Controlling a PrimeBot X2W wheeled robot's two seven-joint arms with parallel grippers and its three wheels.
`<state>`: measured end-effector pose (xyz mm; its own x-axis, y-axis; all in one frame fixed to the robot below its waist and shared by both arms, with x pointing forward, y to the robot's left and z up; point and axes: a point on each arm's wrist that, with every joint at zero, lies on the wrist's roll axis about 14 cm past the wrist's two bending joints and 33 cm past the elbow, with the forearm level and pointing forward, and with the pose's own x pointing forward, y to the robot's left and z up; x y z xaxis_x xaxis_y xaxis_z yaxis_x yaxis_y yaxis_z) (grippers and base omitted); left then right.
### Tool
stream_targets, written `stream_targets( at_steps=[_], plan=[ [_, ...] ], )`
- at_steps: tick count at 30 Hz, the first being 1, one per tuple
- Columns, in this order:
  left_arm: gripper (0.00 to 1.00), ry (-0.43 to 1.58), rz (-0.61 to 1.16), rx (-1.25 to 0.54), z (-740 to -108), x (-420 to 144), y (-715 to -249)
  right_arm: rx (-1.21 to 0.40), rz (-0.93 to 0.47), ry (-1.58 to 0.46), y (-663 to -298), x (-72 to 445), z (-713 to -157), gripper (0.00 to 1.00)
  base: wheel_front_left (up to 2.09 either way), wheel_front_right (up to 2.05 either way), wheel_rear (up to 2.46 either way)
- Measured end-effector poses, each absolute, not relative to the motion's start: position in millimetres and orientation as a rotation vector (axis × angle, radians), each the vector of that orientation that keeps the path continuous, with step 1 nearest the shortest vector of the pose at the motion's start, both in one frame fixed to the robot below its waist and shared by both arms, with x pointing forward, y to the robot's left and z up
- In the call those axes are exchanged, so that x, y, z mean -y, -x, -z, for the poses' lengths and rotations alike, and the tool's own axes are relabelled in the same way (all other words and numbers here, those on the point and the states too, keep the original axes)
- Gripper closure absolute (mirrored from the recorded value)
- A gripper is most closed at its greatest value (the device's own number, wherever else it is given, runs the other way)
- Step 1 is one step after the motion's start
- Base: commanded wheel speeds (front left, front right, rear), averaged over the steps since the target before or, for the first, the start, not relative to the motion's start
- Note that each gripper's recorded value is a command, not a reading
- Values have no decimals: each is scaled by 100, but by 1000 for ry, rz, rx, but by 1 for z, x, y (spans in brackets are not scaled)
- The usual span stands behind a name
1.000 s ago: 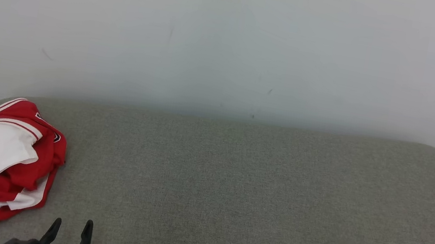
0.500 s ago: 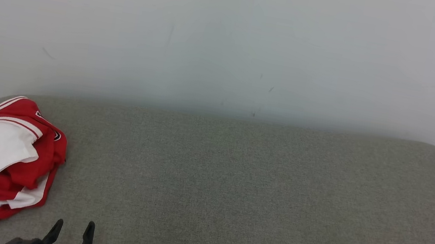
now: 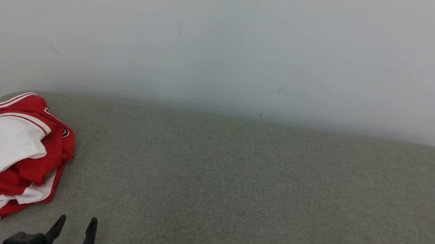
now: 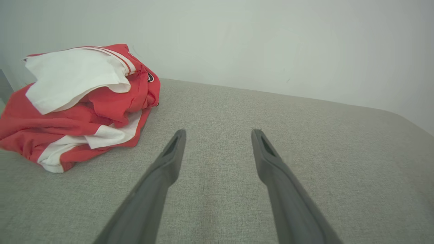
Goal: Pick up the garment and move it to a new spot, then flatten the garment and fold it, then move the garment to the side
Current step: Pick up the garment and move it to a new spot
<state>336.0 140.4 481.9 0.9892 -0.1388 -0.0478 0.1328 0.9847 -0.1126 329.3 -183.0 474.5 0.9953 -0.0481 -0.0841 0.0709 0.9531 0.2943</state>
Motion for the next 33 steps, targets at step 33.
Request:
stream_targets(
  at_steps=[33],
  plan=[
    [0,93,-267,-40,-480,-271,-262,-144,-346,-281,-370,35,-481,0,0,0,0]
  ],
)
